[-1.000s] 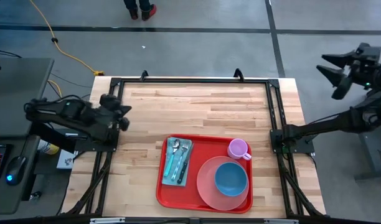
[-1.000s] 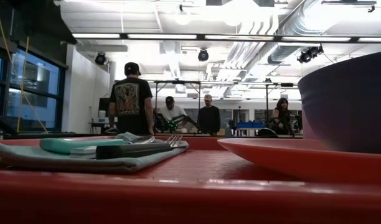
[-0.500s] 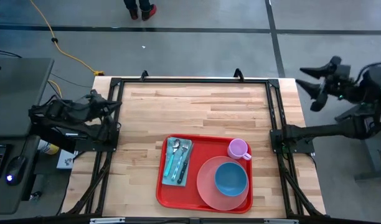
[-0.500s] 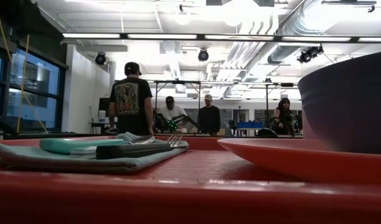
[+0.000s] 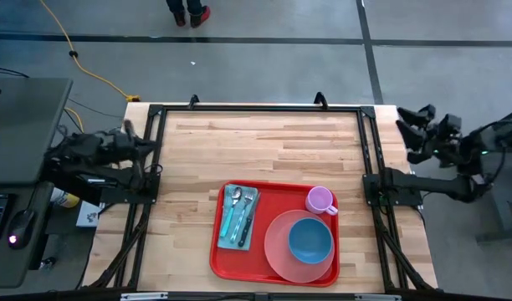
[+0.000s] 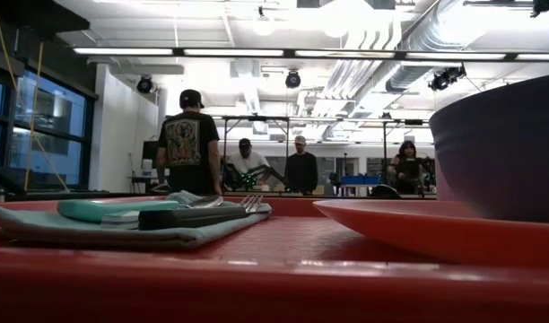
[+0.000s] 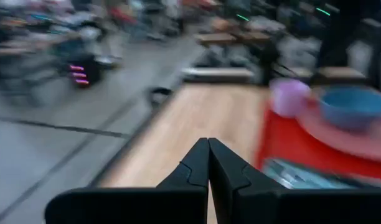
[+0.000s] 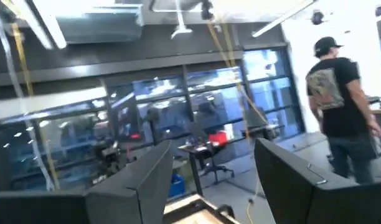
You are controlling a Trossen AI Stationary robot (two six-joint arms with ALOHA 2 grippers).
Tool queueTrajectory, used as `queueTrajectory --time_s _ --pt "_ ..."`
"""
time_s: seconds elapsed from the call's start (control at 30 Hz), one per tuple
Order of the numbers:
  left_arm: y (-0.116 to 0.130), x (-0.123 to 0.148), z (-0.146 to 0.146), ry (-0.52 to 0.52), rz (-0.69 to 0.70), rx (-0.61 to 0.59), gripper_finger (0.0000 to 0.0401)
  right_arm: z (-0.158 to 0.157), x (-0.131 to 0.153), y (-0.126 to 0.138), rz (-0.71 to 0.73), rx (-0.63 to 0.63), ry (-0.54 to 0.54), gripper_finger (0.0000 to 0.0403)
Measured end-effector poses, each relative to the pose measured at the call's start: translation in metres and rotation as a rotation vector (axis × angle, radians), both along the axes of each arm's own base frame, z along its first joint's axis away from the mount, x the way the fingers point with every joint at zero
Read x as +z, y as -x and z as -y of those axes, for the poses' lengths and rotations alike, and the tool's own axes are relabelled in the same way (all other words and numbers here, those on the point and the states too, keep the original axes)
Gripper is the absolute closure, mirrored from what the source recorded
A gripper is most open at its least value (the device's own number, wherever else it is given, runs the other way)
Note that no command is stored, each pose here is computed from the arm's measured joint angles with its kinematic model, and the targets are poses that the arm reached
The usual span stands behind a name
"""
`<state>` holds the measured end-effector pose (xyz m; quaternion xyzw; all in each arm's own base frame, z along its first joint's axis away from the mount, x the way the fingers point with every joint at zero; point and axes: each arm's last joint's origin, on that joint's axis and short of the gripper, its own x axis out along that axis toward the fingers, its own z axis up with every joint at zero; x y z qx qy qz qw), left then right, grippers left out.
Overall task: Set up tray
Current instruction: Return to Home Position
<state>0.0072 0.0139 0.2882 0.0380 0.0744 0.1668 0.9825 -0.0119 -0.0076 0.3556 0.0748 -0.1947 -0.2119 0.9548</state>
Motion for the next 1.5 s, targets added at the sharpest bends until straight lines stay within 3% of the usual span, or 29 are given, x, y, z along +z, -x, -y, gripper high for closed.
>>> queueTrajectory --time_s 0.17,0.43,0.57,0.83,1.13,1.5 --pt "-0.025 -0.014 0.009 0.009 0.075 -0.125 0.0361 0.0 -0.017 -0.019 0.079 0.068 0.099 0.0197" --pt "-0.067 -0.057 0.021 0.029 0.232 -0.253 0.0361 0.003 -0.058 -0.061 0.177 0.143 0.139 0.0197" --pt "-0.073 -0.066 0.023 0.035 0.296 -0.261 0.0361 0.004 -0.083 -0.074 0.252 0.184 0.148 0.0197" --pt "-0.075 -0.072 0.023 0.037 0.241 -0.26 0.0361 0.006 -0.128 -0.087 0.335 0.239 0.088 0.0197" --pt "-0.085 -0.097 0.026 0.054 0.304 -0.293 0.0362 0.006 -0.126 -0.087 0.318 0.203 0.123 0.0197" --pt "-0.087 -0.107 0.024 0.048 0.291 -0.193 0.0362 0.007 -0.13 -0.09 0.281 0.207 0.075 0.0197"
